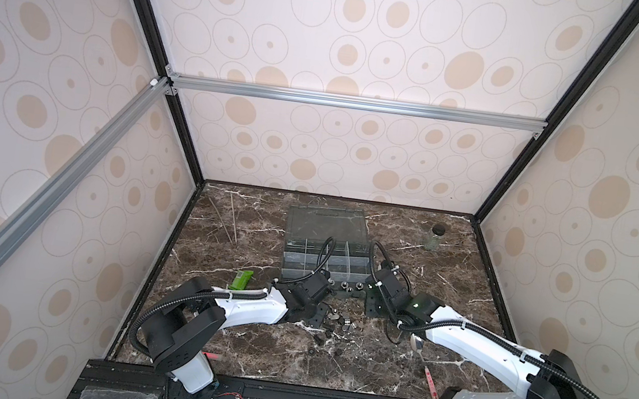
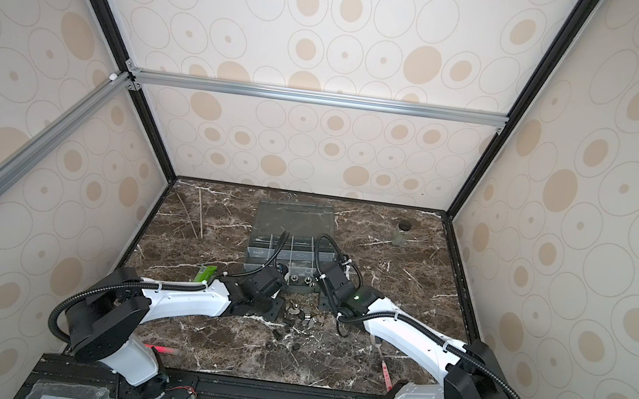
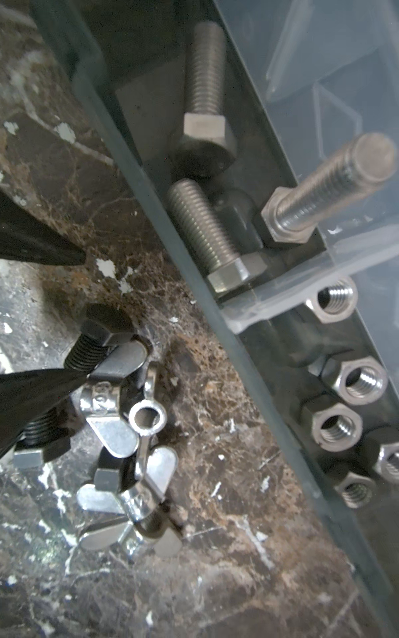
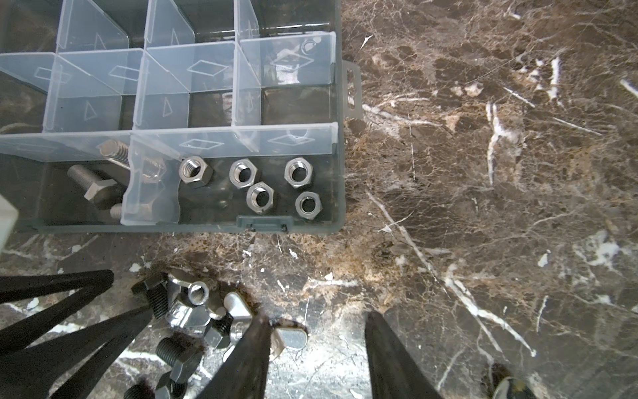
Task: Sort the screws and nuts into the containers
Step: 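Close the left gripper on the black hex bolt's head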
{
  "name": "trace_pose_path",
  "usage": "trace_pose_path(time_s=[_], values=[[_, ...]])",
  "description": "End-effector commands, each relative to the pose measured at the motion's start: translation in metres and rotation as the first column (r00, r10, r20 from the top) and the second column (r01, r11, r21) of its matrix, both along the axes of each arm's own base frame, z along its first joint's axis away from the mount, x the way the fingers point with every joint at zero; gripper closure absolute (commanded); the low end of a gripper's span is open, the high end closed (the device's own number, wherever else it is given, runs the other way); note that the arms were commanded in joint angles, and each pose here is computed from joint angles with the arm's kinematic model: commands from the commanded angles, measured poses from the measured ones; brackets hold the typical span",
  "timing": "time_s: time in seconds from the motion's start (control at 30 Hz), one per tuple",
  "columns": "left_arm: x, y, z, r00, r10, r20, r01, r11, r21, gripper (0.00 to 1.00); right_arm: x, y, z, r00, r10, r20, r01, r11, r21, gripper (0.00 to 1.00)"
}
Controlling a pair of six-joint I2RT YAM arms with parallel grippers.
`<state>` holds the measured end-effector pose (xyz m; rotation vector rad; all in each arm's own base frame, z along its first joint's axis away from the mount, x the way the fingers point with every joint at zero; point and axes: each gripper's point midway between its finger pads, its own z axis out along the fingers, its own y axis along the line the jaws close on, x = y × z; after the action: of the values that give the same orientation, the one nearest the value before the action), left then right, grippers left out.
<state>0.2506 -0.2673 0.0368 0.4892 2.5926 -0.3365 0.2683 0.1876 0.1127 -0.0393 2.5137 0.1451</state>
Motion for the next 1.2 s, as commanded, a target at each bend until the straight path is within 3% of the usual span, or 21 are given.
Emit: trace_pose_path(time_s=[0.0, 1.17], values=[[0.009, -0.015, 0.012, 1.000, 0.013, 0.022, -0.012, 0.999, -0.042, 0.51, -0.003, -0.003, 0.002, 1.000, -0.003, -0.003, 0.003, 1.000, -0.008, 0.52], [-0.007, 0.020, -0.010, 1.000, 0.030, -0.003, -0.030, 0.995, 0.094, 0.51, -0.012, -0.012, -0.005, 0.999, -0.036, -0.017, 0.036, 0.999, 0.006, 0.52]])
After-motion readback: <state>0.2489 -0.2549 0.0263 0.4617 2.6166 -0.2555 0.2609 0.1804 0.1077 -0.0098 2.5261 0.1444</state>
